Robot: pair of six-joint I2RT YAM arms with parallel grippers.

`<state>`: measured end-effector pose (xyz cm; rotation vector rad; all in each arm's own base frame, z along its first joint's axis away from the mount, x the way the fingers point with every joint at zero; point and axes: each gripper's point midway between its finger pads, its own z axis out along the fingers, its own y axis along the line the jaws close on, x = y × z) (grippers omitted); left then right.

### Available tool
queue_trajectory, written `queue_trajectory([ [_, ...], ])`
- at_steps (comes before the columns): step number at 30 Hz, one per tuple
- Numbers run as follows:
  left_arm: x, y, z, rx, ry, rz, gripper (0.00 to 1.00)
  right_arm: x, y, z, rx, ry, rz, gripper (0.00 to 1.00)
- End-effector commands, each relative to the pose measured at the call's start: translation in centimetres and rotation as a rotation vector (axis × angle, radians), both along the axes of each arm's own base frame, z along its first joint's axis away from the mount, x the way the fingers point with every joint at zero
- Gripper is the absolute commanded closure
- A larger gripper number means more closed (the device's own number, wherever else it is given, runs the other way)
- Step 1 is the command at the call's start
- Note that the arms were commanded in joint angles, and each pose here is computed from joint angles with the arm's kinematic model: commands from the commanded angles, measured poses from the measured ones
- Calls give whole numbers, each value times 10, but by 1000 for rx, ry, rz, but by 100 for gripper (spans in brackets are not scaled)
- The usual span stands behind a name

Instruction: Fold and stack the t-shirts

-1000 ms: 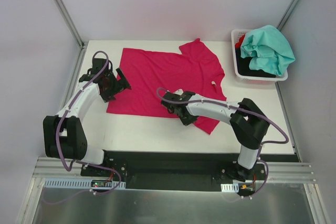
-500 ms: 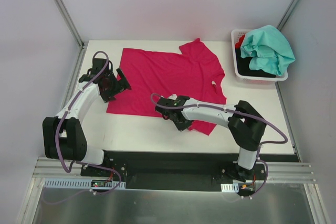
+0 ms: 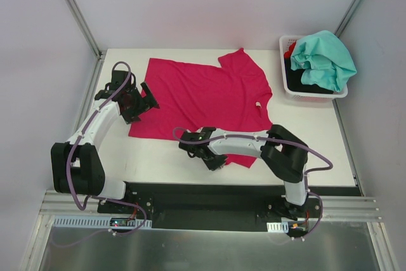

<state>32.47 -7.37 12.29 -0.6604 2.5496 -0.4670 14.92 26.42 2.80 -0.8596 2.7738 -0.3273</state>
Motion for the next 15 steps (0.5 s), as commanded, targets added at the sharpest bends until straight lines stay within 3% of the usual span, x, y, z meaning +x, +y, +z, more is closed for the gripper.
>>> queue_trajectory([
  [1,2,-5,24,-12,-56,-15,1,-14,19,-5,4,39,-2,87],
  [9,2,-6,24,-15,-54,-17,1,-18,47,4,65,49,20,85],
  [15,3,-9,24,-17,-54,-26,1,-6,31,17,39,0,7,85],
])
